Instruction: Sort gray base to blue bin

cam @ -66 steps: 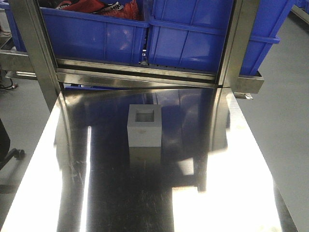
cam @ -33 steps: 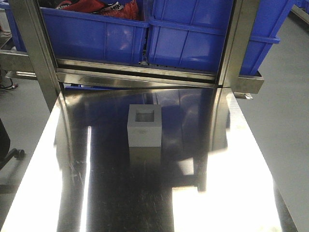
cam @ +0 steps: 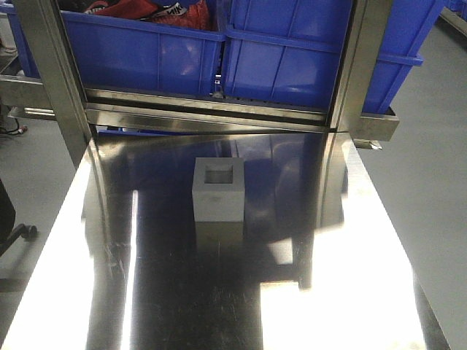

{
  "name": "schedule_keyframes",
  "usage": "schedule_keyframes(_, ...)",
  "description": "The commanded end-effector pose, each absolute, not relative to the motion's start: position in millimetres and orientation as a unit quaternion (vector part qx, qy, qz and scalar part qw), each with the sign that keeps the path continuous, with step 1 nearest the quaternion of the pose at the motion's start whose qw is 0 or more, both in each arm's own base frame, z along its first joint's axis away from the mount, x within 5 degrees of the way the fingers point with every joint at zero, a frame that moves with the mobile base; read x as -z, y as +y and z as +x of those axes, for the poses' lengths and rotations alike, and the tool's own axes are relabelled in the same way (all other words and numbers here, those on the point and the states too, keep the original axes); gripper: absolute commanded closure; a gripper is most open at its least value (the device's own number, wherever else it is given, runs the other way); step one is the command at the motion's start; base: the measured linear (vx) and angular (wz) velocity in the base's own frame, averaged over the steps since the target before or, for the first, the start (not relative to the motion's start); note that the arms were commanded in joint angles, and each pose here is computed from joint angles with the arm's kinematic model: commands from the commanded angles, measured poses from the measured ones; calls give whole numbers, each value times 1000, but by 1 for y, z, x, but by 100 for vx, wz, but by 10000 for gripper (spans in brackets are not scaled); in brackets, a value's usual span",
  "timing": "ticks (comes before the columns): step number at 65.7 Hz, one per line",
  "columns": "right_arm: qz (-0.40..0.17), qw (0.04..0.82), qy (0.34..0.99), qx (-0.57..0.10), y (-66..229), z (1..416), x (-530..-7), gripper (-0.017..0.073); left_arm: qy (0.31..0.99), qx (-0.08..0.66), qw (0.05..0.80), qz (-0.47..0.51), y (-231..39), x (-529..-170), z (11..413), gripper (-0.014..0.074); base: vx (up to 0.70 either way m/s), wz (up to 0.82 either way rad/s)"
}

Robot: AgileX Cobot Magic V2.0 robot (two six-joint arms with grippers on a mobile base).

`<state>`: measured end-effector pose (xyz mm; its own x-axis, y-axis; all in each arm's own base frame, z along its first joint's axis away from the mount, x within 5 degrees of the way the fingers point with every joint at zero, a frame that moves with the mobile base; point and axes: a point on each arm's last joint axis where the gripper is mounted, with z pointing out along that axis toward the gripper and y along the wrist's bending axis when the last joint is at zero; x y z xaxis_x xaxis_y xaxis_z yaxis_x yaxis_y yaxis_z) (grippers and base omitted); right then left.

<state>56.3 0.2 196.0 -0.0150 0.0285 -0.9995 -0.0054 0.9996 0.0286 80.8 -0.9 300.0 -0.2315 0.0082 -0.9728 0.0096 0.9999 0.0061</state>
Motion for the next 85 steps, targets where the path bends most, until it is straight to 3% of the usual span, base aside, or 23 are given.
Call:
schedule_keyframes(1, 4, 730, 683, -7, 0, 56, -203, 564, 756, 9, 654, 0, -1, -316, 83, -120, 0, 0)
schedule_keyframes(28, 4, 730, 683, -7, 0, 56, -203, 564, 756, 9, 654, 0, -1, -316, 83, 17, 0, 0)
schedule_keyframes(71, 4, 730, 683, -7, 0, 56, -203, 564, 758, 22, 652, -6, -2, -317, 86, 16, 0, 0)
schedule_keyframes(85, 4, 730, 683, -7, 0, 56, -203, 564, 767, 26, 640, 39, -8, -344, 111, 15, 0, 0)
